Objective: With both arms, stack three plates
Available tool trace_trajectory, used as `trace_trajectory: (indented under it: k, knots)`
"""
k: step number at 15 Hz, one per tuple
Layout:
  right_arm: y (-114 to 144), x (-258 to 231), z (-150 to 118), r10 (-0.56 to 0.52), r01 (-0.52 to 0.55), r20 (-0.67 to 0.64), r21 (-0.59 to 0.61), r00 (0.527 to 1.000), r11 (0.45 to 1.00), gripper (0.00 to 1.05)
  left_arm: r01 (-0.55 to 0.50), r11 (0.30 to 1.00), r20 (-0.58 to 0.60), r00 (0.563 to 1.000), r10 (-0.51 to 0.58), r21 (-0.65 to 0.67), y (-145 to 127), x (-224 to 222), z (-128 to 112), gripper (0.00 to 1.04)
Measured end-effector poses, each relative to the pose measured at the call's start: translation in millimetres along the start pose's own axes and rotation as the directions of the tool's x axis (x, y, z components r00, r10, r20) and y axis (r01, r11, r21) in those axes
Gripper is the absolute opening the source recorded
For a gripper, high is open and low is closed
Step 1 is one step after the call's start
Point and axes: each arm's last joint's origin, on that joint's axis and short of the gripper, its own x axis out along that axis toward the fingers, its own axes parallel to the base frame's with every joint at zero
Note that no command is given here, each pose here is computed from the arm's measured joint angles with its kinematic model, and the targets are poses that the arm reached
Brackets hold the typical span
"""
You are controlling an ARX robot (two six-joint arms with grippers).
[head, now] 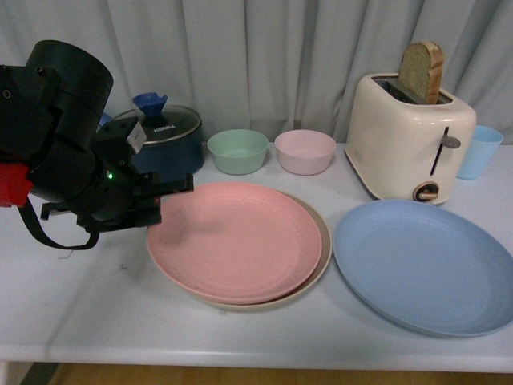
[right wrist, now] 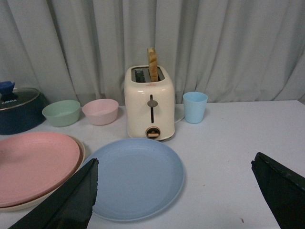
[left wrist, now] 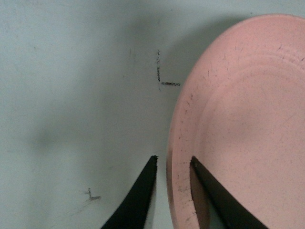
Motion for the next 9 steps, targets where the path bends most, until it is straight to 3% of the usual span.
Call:
trace_trajectory:
  k: [3, 5, 6, 7, 8, 9]
  knots:
    - [0.0, 0.0, 0.0, 0.000, 0.000, 0.000, 0.000, 1.000, 1.000, 0.98, 0.050, 0.999, 0.065, 0.997, -0.050, 0.001, 0.3, -17.9, -6.7, 0.53]
    - [0.0, 0.0, 0.0, 0.000, 0.000, 0.000, 0.000, 1.000, 1.000, 0.98, 0.090, 0.995, 0.277, 0.956, -0.097, 0.041, 3.6, -68.3, -13.0, 0.76]
    - [0.0, 0.0, 0.0, 0.000, 0.000, 0.000, 0.000, 1.000, 1.000, 0.98, 0.107, 0.993, 0.418, 0.900, -0.121, 0.058, 5.4, -101.8, -12.8, 0.87]
    - [0.0, 0.0, 0.0, 0.000, 0.000, 0.000, 0.000, 1.000, 1.000, 0.98, 0.049, 0.995, 0.627, 0.774, -0.094, 0.088, 6.1, -121.8, -10.7, 0.86]
    - [0.0, 0.0, 0.1, 0.000, 0.000, 0.002, 0.000, 1.000, 1.000, 0.98, -0.061, 0.995, 0.750, 0.662, -0.015, 0.074, 13.4, -130.4, -20.2, 0.74]
    - [0.0, 0.0, 0.0, -0.001, 0.001, 0.000, 0.000, 1.000, 1.000, 0.98, -0.107, 0.991, 0.745, 0.666, 0.008, 0.085, 22.6, -126.5, -46.6, 0.63]
